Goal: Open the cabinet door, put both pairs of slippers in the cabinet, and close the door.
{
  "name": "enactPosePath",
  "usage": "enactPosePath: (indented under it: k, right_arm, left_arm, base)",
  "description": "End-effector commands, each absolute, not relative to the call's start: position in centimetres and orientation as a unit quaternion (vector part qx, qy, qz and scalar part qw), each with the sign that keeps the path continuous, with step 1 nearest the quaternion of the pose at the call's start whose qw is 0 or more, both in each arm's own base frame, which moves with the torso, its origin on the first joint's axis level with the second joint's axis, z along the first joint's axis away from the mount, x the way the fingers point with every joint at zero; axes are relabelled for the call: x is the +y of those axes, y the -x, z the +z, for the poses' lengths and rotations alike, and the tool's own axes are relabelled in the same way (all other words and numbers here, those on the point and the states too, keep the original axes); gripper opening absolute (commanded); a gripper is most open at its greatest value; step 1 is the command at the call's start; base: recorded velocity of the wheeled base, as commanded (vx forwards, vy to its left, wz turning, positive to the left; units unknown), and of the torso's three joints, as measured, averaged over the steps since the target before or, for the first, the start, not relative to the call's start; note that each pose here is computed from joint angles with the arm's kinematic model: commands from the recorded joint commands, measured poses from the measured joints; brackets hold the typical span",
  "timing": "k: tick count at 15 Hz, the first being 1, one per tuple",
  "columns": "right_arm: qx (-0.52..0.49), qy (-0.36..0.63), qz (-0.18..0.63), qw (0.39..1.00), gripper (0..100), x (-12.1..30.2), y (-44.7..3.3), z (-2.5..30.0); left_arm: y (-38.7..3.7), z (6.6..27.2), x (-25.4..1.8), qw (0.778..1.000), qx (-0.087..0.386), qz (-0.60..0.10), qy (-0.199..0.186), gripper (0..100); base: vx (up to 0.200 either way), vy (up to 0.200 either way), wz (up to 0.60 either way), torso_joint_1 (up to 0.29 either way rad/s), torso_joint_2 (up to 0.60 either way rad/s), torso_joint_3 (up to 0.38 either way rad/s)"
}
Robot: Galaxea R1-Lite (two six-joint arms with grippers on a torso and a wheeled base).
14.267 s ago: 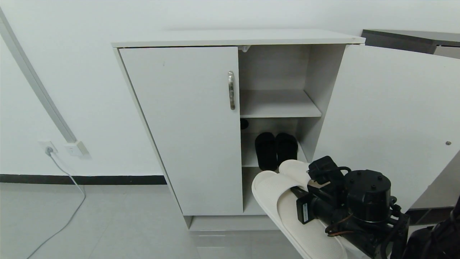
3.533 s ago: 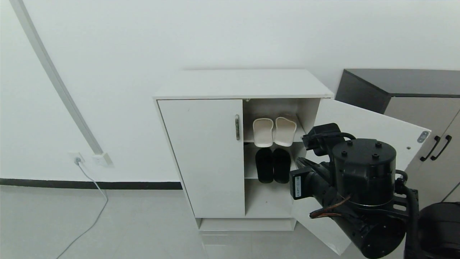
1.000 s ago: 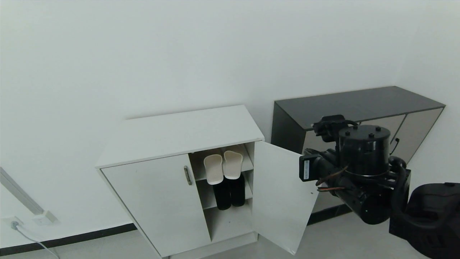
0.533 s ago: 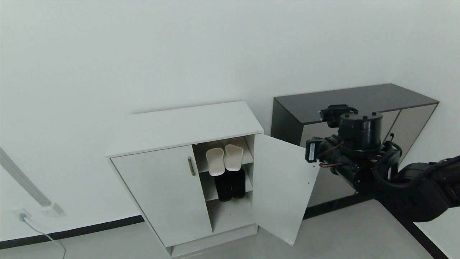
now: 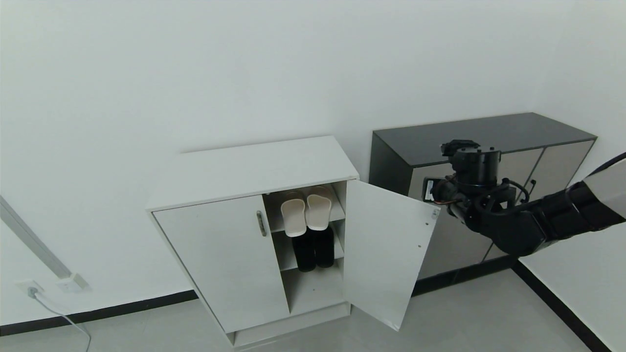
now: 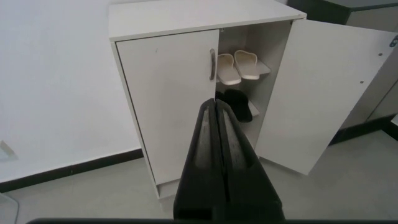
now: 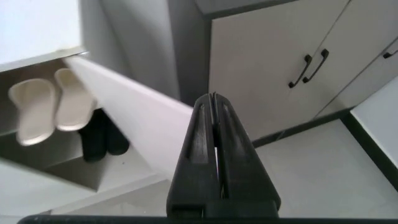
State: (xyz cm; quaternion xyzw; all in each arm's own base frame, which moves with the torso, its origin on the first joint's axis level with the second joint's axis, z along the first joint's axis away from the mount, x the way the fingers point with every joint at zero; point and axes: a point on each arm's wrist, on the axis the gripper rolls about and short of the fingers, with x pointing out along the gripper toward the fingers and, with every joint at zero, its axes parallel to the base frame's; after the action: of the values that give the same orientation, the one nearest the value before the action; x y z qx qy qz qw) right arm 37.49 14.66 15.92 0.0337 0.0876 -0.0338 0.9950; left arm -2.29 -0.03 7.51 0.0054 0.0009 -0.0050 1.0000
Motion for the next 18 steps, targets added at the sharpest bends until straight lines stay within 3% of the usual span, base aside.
enactPosePath:
  k: [1,18]
  right_arm:
    - [0.104,-0.028,-0.044,0.993,0,14.3,-39.1,14.0]
    - [0.125,-0.042,-0.054,0.990,0,12.4,-43.5,10.0]
  left_arm:
    - [2.3,7.5,0.0,1.000,0.002,-0.005,-0.005,0]
    - [2.3,7.5,0.0,1.000,0.002,-0.005,-0.005,0]
  base:
    - [0.000,0.000,0.00,0.000,0.00,0.000]
    - [0.000,0.000,0.00,0.000,0.00,0.000]
